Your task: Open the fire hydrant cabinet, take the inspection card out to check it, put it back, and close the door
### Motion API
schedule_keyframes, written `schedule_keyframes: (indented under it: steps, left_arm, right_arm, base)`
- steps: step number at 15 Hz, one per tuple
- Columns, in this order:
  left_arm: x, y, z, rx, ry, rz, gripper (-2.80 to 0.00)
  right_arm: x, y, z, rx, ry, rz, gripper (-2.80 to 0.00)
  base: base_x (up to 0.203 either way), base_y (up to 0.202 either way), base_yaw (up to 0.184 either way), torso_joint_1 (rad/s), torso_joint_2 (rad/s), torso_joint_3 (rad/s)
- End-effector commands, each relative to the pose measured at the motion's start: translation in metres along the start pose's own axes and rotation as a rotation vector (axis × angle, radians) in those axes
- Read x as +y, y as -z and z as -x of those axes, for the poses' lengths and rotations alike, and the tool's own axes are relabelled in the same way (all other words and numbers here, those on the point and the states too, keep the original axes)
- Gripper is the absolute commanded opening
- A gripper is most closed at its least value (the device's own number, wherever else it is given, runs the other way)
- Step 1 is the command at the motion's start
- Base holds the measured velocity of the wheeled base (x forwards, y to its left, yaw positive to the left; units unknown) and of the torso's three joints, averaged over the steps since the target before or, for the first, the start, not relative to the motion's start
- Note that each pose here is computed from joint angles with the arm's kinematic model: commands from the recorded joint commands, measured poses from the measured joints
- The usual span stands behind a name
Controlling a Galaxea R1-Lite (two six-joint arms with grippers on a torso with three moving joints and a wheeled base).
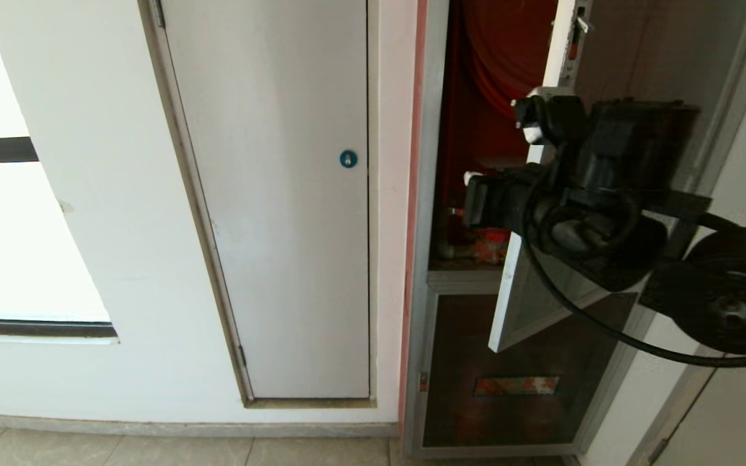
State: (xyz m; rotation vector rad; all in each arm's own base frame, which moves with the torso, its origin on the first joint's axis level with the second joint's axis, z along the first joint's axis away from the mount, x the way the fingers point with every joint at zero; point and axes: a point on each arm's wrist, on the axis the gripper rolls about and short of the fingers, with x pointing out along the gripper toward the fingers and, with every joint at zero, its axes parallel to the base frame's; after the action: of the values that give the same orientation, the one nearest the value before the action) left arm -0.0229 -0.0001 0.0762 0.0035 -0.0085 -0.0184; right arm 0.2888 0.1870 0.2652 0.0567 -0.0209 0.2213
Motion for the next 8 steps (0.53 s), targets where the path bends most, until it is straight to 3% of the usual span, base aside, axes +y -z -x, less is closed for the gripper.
schedule_keyframes:
  steps: [1,4,8]
  left_arm:
    - [0.0,0.0,0.0,0.001,0.0,0.0,-2.8]
    - [0.0,0.0,0.0,0.001,0.0,0.0,-2.8]
    - [0.0,0.0,0.0,0.001,0.0,0.0,-2.8]
  right_arm:
    - [0.022,0.014,-0.023,-0.01,0.133,-0.001,-2.8]
    - [0.032,0.006,-0.034,-0.08,0.272,0.001,-2.8]
    - [0.038,-0.004,-0.053,-0.25,0.332,-0.024,-2.8]
  base:
    - [0.0,0.0,0.0,0.0,0.0,0.0]
    - [0.0,0.0,0.0,0.0,0.0,0.0]
    - [0.0,0.0,0.0,0.0,0.0,0.0]
